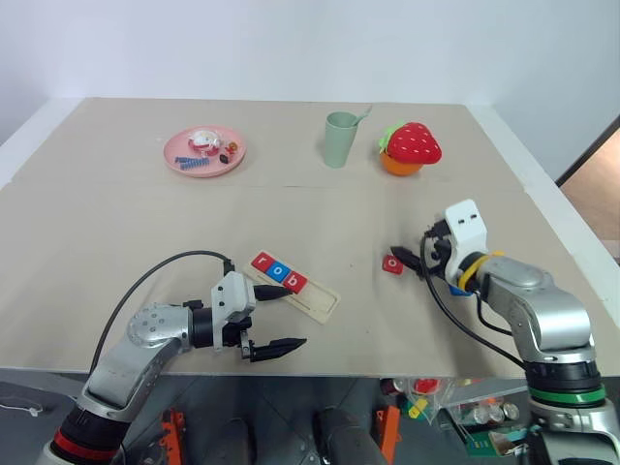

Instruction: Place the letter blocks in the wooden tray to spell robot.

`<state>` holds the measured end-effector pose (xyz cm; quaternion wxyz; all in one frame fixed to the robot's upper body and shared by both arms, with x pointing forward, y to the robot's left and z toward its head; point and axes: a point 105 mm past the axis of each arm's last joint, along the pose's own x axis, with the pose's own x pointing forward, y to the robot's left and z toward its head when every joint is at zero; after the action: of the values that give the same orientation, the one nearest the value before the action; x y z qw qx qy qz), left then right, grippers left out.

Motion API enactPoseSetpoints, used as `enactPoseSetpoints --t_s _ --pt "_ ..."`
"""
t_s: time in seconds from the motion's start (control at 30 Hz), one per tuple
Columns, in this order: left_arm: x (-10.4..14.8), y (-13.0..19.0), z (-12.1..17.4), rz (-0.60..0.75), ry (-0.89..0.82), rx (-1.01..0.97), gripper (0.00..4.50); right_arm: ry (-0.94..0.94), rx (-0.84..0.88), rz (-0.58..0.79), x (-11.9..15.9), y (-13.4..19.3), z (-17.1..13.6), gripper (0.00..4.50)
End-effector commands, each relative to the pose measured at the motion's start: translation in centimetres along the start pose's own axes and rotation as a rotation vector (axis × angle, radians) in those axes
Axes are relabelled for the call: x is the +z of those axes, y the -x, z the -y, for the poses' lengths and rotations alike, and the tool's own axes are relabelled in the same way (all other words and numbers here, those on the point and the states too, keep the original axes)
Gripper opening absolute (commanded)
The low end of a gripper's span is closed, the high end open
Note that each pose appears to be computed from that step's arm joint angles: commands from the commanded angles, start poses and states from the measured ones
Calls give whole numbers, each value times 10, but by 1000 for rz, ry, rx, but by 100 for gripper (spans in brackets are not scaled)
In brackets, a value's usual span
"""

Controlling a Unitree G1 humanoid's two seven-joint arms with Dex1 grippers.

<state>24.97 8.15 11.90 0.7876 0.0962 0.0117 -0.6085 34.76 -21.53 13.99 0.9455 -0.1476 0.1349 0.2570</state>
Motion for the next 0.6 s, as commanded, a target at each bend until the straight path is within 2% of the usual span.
enactPoseSetpoints --t_s 0.03,0.27,0.43,0.6 --pt "5 2 0 15 -27 4 450 135 139 76 8 8 -1 447" --pt "9 1 -6 48 -6 44 450 160 269 121 5 6 -6 447" --pt "19 0 -11 104 38 62 450 176 287 113 2 -3 -7 447" --pt "22 1 -13 104 40 69 450 173 291 98 -1 -10 -3 447"
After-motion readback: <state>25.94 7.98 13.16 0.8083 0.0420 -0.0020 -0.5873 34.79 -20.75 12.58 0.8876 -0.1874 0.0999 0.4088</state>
